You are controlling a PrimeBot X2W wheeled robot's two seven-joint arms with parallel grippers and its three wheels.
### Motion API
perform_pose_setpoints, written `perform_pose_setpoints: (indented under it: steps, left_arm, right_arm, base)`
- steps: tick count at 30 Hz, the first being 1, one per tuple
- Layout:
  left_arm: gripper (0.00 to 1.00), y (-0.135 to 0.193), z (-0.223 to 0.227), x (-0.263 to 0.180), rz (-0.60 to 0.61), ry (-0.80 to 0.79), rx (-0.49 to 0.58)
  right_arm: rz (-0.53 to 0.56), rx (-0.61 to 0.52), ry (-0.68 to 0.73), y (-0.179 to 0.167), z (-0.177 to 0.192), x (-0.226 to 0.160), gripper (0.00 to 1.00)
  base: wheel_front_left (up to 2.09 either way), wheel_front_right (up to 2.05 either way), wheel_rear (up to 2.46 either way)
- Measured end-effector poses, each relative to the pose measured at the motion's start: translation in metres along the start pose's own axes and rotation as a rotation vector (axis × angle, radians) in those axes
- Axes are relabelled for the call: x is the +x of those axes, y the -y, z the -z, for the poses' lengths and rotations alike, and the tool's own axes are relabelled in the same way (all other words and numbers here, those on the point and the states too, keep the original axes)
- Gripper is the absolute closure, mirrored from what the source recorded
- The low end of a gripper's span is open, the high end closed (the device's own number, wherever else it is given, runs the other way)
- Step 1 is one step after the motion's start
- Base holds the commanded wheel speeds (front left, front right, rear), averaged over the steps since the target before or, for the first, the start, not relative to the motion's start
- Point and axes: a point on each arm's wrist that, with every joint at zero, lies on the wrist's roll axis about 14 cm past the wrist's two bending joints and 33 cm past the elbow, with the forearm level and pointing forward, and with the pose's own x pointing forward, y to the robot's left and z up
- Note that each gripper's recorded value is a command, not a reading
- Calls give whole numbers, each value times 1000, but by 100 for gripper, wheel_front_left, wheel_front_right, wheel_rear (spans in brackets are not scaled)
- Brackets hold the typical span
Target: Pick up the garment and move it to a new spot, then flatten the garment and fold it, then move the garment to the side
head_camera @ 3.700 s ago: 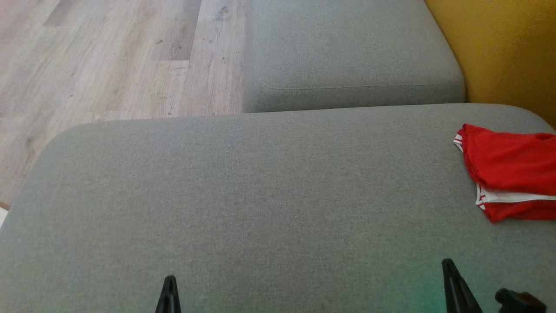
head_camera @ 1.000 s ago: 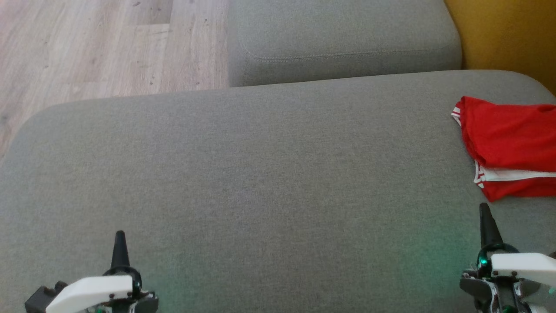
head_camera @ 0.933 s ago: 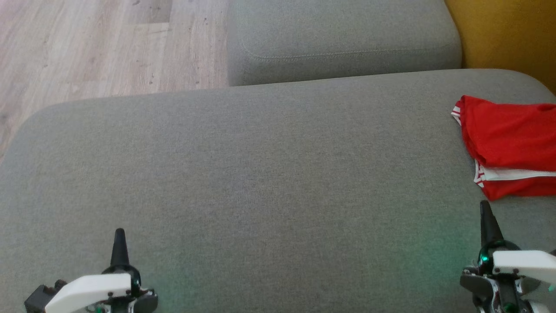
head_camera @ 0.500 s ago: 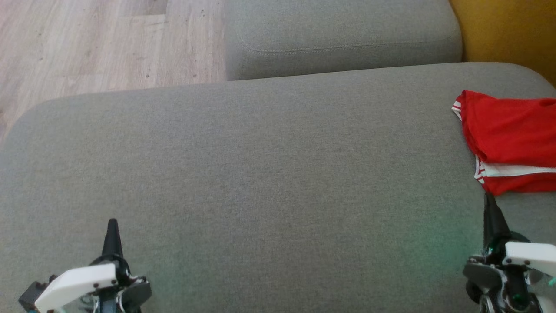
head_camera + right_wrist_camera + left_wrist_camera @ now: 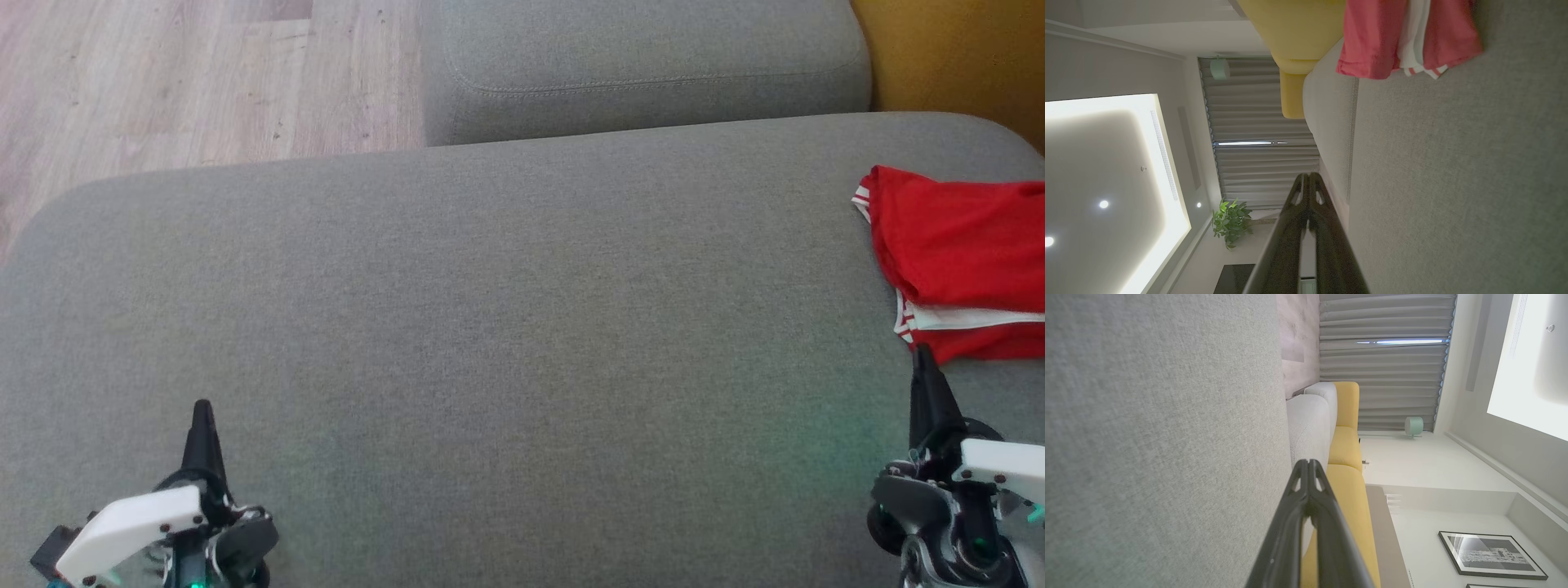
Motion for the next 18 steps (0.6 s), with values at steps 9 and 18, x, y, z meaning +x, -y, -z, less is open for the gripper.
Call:
perform_pose_setpoints:
  steps: [9,18]
  left_arm:
    - [100,0,0,0,0,2,-2]
    - [100,0,0,0,1,-3,-5]
  right_arm:
    - [0,2,1,0,0,0,100]
    - [0,3,3,0,0,0,100]
  base:
    - [0,0,0]
    - [0,0,0]
